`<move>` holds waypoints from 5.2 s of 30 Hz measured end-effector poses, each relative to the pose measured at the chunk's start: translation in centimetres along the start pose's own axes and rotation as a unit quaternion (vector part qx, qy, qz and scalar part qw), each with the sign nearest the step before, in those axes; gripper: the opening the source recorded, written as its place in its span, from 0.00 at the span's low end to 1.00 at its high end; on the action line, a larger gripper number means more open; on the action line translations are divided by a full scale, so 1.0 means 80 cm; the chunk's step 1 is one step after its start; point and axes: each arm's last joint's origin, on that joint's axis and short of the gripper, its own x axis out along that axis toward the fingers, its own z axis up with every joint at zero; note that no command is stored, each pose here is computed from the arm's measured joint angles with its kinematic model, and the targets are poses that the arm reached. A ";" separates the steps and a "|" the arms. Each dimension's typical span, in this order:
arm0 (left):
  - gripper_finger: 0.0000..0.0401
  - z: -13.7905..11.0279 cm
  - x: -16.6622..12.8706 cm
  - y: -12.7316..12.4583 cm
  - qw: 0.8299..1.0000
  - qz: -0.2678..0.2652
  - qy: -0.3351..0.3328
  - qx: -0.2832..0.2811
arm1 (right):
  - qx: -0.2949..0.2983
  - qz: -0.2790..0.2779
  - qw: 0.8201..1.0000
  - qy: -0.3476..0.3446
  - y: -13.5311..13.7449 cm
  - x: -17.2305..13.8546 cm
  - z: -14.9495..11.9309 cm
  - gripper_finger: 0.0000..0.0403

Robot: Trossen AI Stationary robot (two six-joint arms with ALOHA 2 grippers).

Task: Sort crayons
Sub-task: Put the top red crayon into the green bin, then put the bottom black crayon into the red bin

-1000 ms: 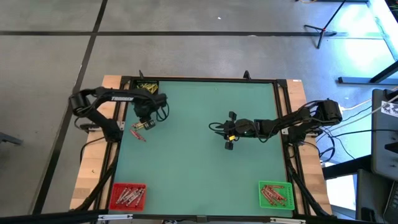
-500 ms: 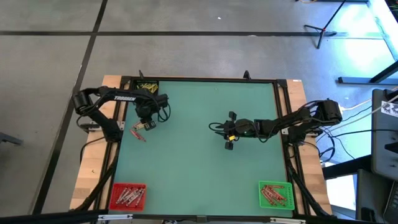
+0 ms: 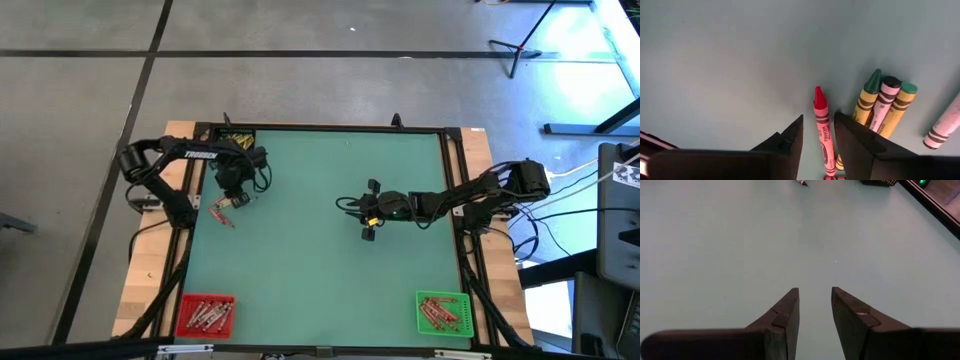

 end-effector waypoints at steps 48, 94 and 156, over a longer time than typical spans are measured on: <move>0.03 -0.035 -0.151 -0.181 0.766 -0.083 -0.599 0.217 | 0.023 0.045 0.996 -0.071 0.002 0.000 0.021 0.63; 0.28 0.040 -0.086 -0.279 0.603 -0.205 -0.743 0.205 | -0.022 0.084 0.996 -0.032 0.017 -0.016 0.041 0.07; 0.30 0.016 -0.073 -0.303 0.642 -0.198 -0.716 0.188 | 0.036 0.017 0.987 0.152 0.199 -0.207 0.037 0.39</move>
